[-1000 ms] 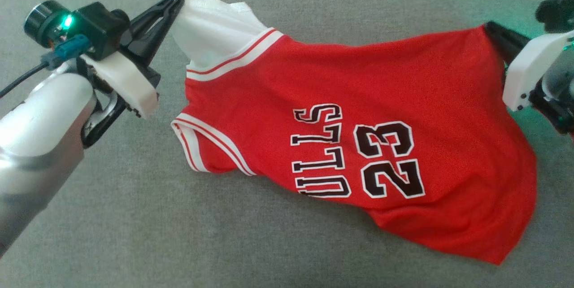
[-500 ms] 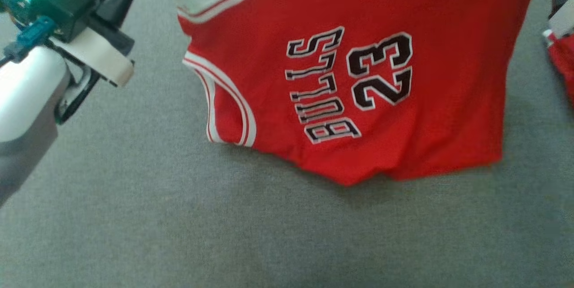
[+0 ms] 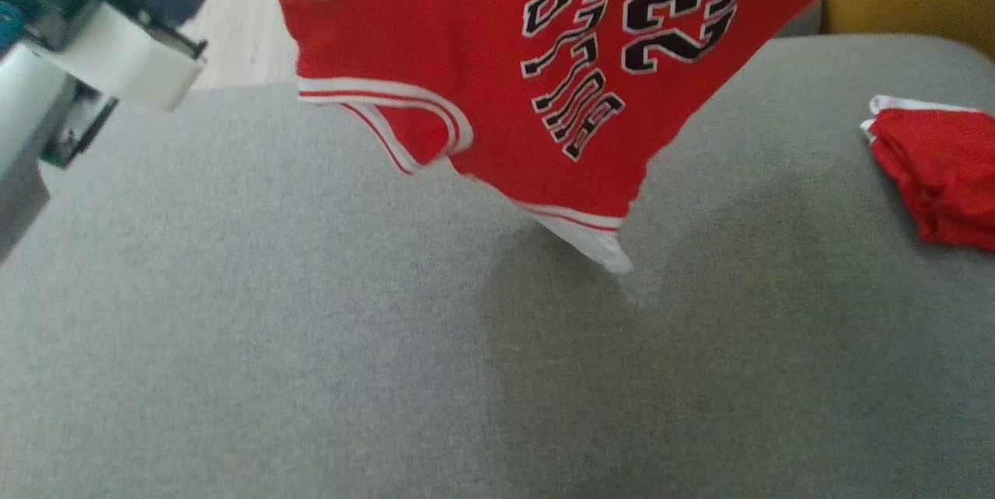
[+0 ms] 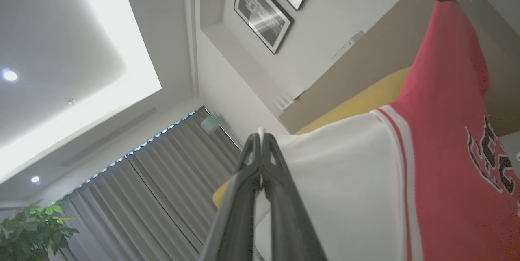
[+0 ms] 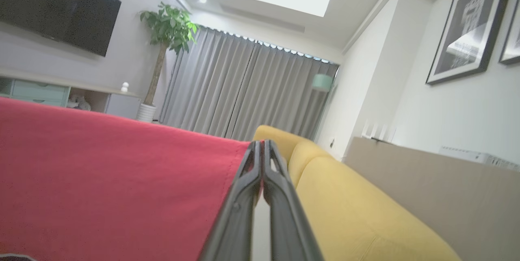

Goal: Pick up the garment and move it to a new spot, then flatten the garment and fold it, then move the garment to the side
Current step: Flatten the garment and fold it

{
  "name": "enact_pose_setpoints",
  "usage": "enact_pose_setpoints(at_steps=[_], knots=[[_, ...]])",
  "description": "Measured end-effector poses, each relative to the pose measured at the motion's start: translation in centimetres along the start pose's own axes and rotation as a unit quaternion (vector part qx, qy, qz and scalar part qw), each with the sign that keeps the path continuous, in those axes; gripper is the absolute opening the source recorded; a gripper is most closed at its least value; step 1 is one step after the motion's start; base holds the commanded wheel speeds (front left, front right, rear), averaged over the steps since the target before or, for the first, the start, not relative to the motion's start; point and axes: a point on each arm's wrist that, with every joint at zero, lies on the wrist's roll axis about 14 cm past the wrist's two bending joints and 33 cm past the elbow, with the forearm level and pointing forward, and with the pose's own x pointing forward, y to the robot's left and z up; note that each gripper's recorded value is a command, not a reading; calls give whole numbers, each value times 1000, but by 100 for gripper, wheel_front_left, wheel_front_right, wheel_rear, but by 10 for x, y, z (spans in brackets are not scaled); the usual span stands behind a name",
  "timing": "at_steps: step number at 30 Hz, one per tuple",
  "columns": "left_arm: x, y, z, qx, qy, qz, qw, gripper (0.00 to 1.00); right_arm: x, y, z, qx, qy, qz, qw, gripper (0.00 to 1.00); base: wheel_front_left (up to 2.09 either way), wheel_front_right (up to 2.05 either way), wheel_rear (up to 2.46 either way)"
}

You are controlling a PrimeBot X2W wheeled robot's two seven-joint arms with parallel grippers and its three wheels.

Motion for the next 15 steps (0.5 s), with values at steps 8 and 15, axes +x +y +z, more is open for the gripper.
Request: enact_pose_setpoints(at_steps=[8, 15], knots=[[12, 38, 90, 54, -96, 38, 993, 0, -11, -24, 56, -21, -51, -31, 998, 0, 0, 0, 0], [32, 41, 39, 33, -6, 26, 999, 0, 13, -1, 15, 6, -1, -17, 1000, 0, 0, 0, 0]])
